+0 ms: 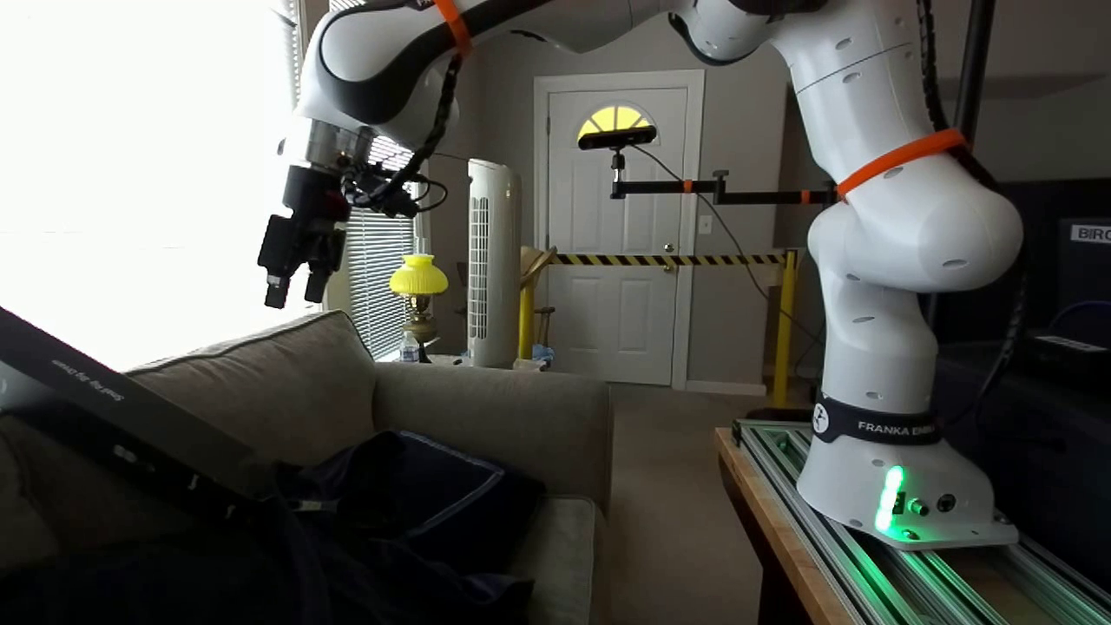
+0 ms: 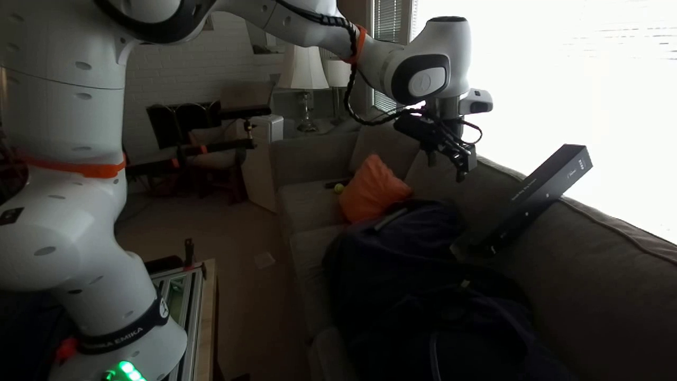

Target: Put the remote on the right armrest

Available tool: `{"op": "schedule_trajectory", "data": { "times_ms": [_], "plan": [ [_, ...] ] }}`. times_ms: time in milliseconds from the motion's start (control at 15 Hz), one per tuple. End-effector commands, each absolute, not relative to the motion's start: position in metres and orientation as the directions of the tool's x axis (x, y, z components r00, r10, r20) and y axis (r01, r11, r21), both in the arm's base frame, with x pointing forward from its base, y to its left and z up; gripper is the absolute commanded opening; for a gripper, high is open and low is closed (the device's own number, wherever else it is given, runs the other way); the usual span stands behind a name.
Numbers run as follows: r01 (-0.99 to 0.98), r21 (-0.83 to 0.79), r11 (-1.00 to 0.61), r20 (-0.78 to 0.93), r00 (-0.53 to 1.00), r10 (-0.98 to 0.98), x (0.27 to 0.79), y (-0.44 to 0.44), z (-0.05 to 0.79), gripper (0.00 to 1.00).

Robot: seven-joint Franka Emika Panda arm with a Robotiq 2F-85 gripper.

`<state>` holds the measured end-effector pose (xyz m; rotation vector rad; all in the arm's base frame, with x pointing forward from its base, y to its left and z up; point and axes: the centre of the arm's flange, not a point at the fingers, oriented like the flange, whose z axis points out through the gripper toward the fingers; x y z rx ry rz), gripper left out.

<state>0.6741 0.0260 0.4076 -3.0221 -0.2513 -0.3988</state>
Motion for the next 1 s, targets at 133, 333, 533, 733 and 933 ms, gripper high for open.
{"op": "schedule_trajectory", "data": {
  "times_ms": [133,333,533,733,933],
  "plan": [
    [0.17,-0.06,-0.984,0.271,0.951,0.148,0.676,0.026,0.411,1.0],
    [0.121,-0.049,-0.991,0.31,0.946,0.1,0.703,-0.002,0.398,1.0],
    [0.078,-0.036,-0.996,0.333,0.941,0.062,0.728,-0.025,0.382,1.0],
    [0.073,-0.017,-0.997,0.336,0.94,0.063,0.747,-0.032,0.356,1.0],
    [0.093,0.011,-0.996,0.335,0.938,0.091,0.762,-0.018,0.33,1.0]
  ]
}}
